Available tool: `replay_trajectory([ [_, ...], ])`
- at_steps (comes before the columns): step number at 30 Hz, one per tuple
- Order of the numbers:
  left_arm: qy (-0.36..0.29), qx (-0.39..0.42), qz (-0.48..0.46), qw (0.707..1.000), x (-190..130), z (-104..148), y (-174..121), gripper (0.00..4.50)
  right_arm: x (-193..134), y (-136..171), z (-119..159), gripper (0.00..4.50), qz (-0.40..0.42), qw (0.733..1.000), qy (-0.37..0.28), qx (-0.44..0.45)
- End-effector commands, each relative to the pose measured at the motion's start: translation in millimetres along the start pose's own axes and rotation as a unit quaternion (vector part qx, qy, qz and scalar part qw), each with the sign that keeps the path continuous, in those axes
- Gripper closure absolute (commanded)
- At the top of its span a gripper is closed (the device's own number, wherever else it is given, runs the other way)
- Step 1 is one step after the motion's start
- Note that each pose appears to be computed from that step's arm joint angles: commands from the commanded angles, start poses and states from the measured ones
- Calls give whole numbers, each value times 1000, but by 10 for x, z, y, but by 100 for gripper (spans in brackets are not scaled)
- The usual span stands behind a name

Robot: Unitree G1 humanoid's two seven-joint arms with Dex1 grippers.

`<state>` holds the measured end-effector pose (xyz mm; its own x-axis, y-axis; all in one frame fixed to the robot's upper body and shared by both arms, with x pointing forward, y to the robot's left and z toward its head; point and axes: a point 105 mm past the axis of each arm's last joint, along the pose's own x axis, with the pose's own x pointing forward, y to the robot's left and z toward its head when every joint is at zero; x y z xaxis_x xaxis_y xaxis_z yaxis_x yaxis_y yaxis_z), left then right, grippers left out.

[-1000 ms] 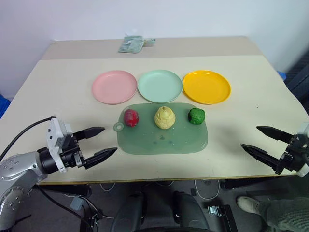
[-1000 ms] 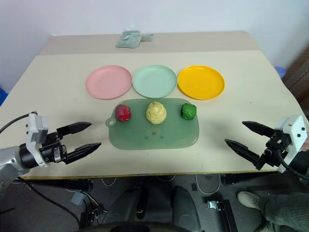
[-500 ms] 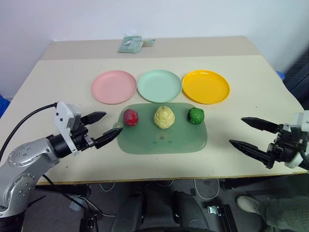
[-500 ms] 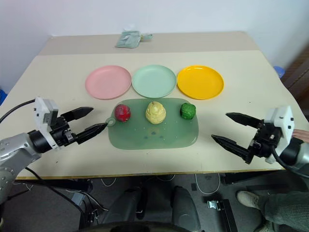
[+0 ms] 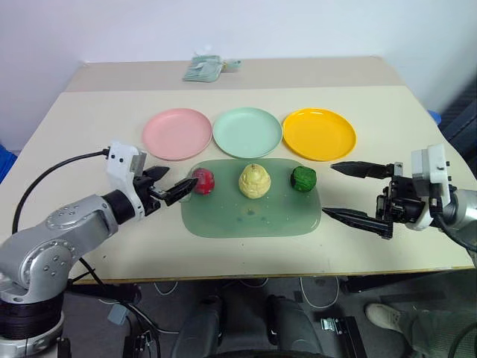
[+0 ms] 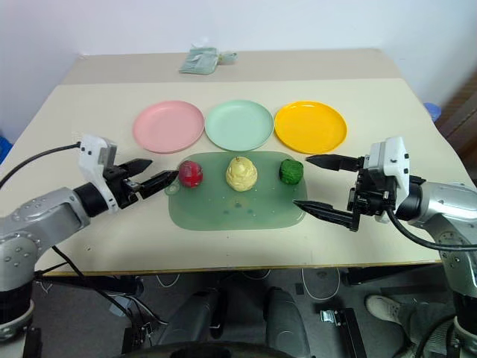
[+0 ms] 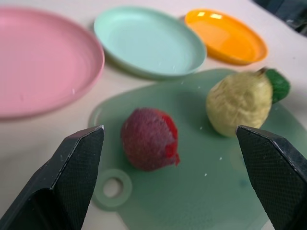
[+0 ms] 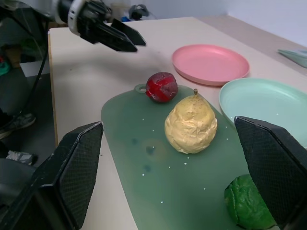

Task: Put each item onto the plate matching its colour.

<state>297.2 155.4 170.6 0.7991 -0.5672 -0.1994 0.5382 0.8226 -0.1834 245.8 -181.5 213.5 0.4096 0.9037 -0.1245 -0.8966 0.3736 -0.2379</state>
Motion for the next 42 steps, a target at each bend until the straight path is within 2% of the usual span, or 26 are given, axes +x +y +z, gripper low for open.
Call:
replay_trajectory([
  [1, -4, -2, 26, 1000, 132, 28, 26, 0, -24, -7, 78, 4, 3, 1000, -1, -25],
  [9, 17, -19, 71, 997, 422, -79, 85, 0, -17, 16, 68, 4, 10, 999, 1, -32],
  [17, 43, -24, 68, 996, 551, -196, 82, 0, -11, 21, 53, 4, 9, 999, 1, -36],
  [20, 46, -22, 71, 996, 585, -198, 77, 90, -12, 19, 47, 0, 8, 999, 1, -37],
  [22, 47, -11, 73, 996, 590, -188, 75, 182, -21, 18, 41, 0, 6, 999, 1, -38],
  [23, 46, -5, 75, 996, 585, -175, 79, 182, -22, 18, 42, 0, 6, 999, 1, -39],
  [28, 27, 7, 96, 995, 530, -55, 128, 182, -12, 9, 50, 0, 5, 999, -2, -42],
  [34, -41, 6, 144, 989, 499, 263, 245, 182, 27, -18, 52, 0, 7, 999, -6, -45],
  [37, -82, 7, 189, 979, 498, 487, 380, 182, 39, -42, 56, 0, 6, 999, -7, -47],
  [42, -117, 6, 271, 955, 570, 650, 714, 182, 56, -111, 69, 0, -2, 999, -12, -50],
])
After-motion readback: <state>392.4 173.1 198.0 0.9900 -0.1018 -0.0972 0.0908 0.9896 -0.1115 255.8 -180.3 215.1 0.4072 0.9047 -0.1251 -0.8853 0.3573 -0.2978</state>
